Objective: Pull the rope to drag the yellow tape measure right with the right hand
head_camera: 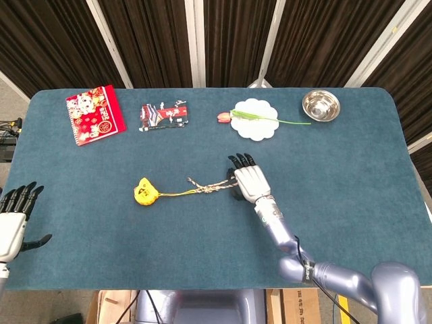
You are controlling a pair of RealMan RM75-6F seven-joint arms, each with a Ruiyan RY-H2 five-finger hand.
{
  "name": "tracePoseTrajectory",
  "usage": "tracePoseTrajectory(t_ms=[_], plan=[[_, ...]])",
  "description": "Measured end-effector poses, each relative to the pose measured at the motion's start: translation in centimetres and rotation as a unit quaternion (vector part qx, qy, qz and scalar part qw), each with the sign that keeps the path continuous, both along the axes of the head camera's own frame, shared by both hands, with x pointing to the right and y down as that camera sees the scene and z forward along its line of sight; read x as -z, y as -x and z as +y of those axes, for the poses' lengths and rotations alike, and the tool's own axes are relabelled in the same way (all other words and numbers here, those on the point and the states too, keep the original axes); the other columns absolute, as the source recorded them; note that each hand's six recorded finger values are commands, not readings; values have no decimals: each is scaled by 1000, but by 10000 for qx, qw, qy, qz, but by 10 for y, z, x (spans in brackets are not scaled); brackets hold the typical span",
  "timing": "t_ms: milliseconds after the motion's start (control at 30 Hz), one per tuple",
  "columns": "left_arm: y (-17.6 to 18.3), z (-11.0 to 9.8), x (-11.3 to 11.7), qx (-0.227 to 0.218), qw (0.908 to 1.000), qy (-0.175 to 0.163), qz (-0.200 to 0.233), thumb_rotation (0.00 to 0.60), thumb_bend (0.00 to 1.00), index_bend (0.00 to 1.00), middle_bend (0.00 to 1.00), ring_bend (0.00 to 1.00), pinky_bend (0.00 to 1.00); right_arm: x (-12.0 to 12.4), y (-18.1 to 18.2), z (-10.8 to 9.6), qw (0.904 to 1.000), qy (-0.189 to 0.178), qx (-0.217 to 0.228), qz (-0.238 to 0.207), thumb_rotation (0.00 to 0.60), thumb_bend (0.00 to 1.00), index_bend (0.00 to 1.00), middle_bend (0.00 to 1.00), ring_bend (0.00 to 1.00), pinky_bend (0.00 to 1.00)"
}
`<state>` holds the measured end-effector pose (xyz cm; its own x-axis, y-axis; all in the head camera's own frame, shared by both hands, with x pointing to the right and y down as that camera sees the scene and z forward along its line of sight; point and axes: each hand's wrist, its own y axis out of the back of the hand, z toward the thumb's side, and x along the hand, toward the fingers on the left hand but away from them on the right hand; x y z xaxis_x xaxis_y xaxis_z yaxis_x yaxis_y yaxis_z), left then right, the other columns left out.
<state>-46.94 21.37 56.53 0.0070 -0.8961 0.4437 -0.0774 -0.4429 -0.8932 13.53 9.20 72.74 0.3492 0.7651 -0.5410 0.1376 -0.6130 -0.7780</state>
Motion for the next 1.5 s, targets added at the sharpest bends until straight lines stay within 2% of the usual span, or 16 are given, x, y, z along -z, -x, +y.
tracePoseTrajectory(t_ms=[267,633,1500], plan=[[-2,-1,0,-4,10000,-14,34,600,0,0,0,0,0,-15,-6,4,9997,158,-177,7,600,396,502,149,8,0],[0,-1,-1,47,10000,13,43,600,0,0,0,0,0,-22,-3,6,9999,101,-133,41,600,404,545,170,8,0],[0,0,-3,103,9999,85,76,600,0,0,0,0,0,-24,-5,11,9996,133,-247,-65,600,422,624,195,14,0]])
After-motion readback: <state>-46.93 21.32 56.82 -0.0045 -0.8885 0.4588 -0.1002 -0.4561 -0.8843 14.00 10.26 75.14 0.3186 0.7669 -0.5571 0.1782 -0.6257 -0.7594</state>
